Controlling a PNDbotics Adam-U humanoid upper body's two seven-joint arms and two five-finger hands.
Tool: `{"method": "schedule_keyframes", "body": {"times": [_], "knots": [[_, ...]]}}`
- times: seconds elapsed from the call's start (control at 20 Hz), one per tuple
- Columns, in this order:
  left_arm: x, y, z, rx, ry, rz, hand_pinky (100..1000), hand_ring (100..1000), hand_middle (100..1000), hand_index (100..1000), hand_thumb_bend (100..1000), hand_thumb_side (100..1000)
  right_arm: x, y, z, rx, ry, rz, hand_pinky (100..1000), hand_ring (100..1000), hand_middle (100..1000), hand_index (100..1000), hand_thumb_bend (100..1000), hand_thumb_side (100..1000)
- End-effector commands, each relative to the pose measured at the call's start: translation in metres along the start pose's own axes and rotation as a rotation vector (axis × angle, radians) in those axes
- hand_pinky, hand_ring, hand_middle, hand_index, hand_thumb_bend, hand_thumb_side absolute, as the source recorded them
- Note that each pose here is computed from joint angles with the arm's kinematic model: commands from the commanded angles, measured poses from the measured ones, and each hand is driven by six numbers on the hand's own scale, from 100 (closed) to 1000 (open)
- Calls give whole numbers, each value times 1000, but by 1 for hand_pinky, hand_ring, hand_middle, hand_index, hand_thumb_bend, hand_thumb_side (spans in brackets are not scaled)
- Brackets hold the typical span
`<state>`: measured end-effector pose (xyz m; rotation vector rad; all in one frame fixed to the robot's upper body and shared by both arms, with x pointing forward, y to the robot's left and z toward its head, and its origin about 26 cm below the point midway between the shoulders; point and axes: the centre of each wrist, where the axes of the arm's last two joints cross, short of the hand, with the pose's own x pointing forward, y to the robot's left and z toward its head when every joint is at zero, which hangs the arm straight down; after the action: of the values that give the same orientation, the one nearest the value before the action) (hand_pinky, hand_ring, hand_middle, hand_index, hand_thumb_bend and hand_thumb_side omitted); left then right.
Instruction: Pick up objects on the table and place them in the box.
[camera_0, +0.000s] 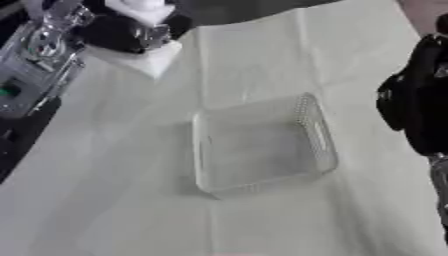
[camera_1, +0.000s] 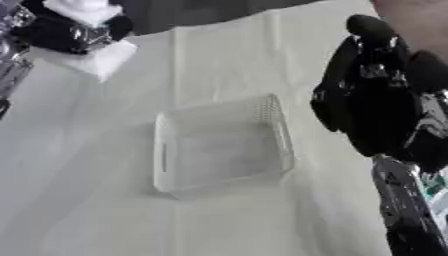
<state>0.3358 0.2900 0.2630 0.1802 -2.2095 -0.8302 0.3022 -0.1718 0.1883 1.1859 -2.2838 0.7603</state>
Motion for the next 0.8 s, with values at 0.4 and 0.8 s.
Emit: {"method": "schedule_keyframes", "body": {"times": [0.4, 0.8], "knots": [[27, -14, -14, -13, -53, 82, 100, 100, 100, 184, 100, 288, 1, 1, -3, -15, -22, -7, 133, 388, 607, 870, 100, 803], [28, -30, -22, -36, -66, 118, 100, 100, 100, 185, 100, 288, 1, 1, -4, -4, -20, -13, 253, 482, 631, 876, 100, 792]]}}
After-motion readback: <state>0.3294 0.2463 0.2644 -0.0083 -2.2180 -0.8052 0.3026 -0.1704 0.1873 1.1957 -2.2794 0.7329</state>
